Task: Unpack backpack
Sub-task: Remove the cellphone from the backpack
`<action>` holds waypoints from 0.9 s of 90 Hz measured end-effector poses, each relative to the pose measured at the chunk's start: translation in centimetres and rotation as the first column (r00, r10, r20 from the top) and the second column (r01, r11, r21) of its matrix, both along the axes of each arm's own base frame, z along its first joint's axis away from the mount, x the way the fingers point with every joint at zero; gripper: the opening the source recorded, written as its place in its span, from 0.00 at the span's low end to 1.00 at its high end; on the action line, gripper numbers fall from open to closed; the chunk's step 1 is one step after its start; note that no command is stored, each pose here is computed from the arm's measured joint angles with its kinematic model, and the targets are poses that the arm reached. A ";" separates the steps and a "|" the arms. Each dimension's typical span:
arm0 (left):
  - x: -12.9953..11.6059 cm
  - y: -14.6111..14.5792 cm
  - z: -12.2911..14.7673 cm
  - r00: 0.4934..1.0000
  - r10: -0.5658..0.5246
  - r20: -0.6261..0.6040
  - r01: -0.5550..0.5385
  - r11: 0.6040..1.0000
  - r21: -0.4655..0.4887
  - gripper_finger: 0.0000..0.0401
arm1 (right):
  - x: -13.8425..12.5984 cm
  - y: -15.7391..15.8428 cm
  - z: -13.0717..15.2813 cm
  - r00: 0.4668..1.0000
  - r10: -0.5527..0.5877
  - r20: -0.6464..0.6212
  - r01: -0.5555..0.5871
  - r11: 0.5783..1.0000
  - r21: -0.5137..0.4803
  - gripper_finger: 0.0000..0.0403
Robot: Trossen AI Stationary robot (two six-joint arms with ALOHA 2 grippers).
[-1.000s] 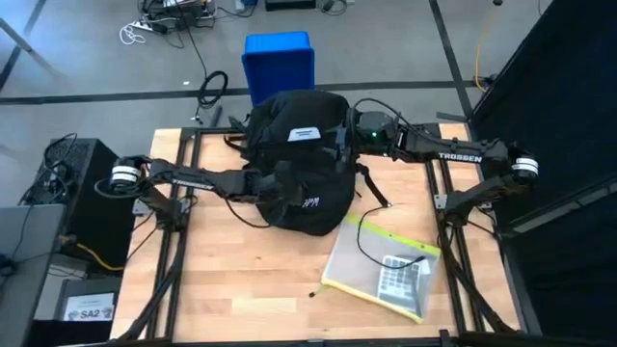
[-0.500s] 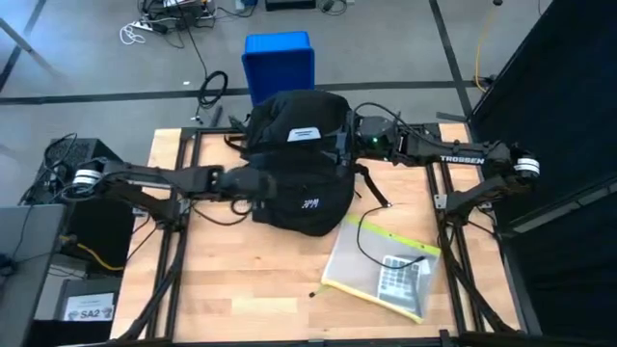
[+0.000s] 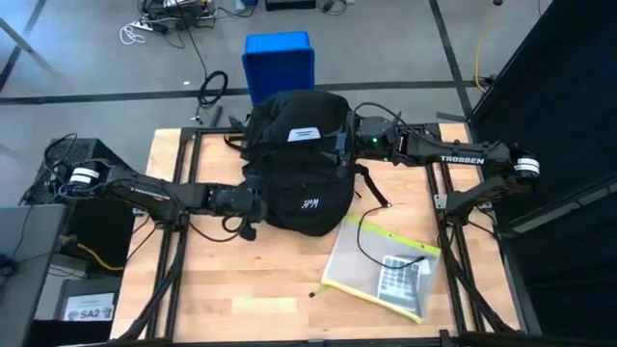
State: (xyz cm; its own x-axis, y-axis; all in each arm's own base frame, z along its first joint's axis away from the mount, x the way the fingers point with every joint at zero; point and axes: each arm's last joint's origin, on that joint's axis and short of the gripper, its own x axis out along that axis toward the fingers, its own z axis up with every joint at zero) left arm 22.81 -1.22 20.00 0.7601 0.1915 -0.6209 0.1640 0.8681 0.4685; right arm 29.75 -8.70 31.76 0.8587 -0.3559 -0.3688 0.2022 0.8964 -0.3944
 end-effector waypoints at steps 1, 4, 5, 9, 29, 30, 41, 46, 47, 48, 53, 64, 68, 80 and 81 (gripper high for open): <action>0.0 0.0 -0.1 1.000 -0.003 -0.004 0.003 1.000 0.005 0.20 | 0.0 0.0 0.0 1.000 -0.001 0.000 0.001 1.000 0.002 0.49; 0.2 0.0 -0.3 1.000 -0.004 -0.013 0.004 1.000 0.013 0.24 | 0.0 0.0 0.0 1.000 -0.003 0.002 0.003 1.000 0.007 0.48; 0.2 0.0 -0.3 1.000 -0.005 -0.014 0.006 1.000 0.015 0.25 | 0.0 0.0 0.0 1.000 -0.003 0.002 0.003 1.000 0.008 0.48; 0.3 0.0 -0.4 1.000 -0.011 -0.017 0.011 1.000 0.024 0.30 | 0.0 0.0 0.0 1.000 -0.003 0.003 0.003 1.000 0.008 0.47; 0.6 0.0 -0.8 0.999 -0.031 -0.039 0.034 0.996 0.078 0.57 | 0.1 0.0 0.2 1.000 -0.007 0.024 0.006 1.000 0.012 0.44; 0.6 0.0 -0.8 0.999 -0.034 -0.039 0.037 0.996 0.083 0.58 | 0.1 0.0 0.2 1.000 -0.008 0.027 0.007 1.000 0.014 0.44; 0.6 0.2 -0.7 0.999 -0.017 -0.046 0.024 0.989 0.143 0.69 | 0.1 0.0 0.3 0.999 -0.012 0.049 0.011 1.000 0.020 0.43; 0.6 0.3 -0.6 0.999 -0.008 -0.040 0.015 0.984 0.176 0.73 | 0.1 0.0 0.4 0.998 -0.012 0.054 0.011 1.000 0.018 0.43; 0.6 0.3 -0.6 0.999 -0.009 -0.040 0.016 0.983 0.184 0.74 | 0.1 0.0 0.4 0.998 -0.012 0.056 0.011 1.000 0.018 0.43; 0.6 0.4 -0.6 0.999 -0.011 -0.042 0.019 0.981 0.193 0.74 | 0.2 0.0 0.4 0.998 -0.012 0.058 0.011 1.000 0.017 0.43; 0.6 0.4 -0.6 0.998 -0.028 -0.054 0.039 0.974 0.224 0.77 | 0.2 0.0 0.5 0.998 -0.012 0.064 0.011 1.000 0.016 0.43; 0.8 0.4 -0.6 0.997 -0.050 -0.053 0.062 0.967 0.247 0.79 | 0.2 0.0 0.5 0.998 -0.013 0.064 0.012 1.000 0.019 0.43; 0.9 0.4 -0.7 0.997 -0.052 -0.051 0.063 0.967 0.246 0.79 | 0.2 0.0 0.5 0.998 -0.013 0.064 0.012 1.000 0.019 0.44; 1.6 0.2 -1.7 0.995 -0.072 -0.072 0.087 0.969 0.230 0.80 | 0.2 0.0 0.5 0.998 -0.013 0.063 0.012 1.000 0.019 0.46; 1.7 0.2 -1.8 0.995 -0.072 -0.073 0.087 0.969 0.230 0.80 | 0.2 0.0 0.5 0.998 -0.013 0.063 0.012 1.000 0.019 0.47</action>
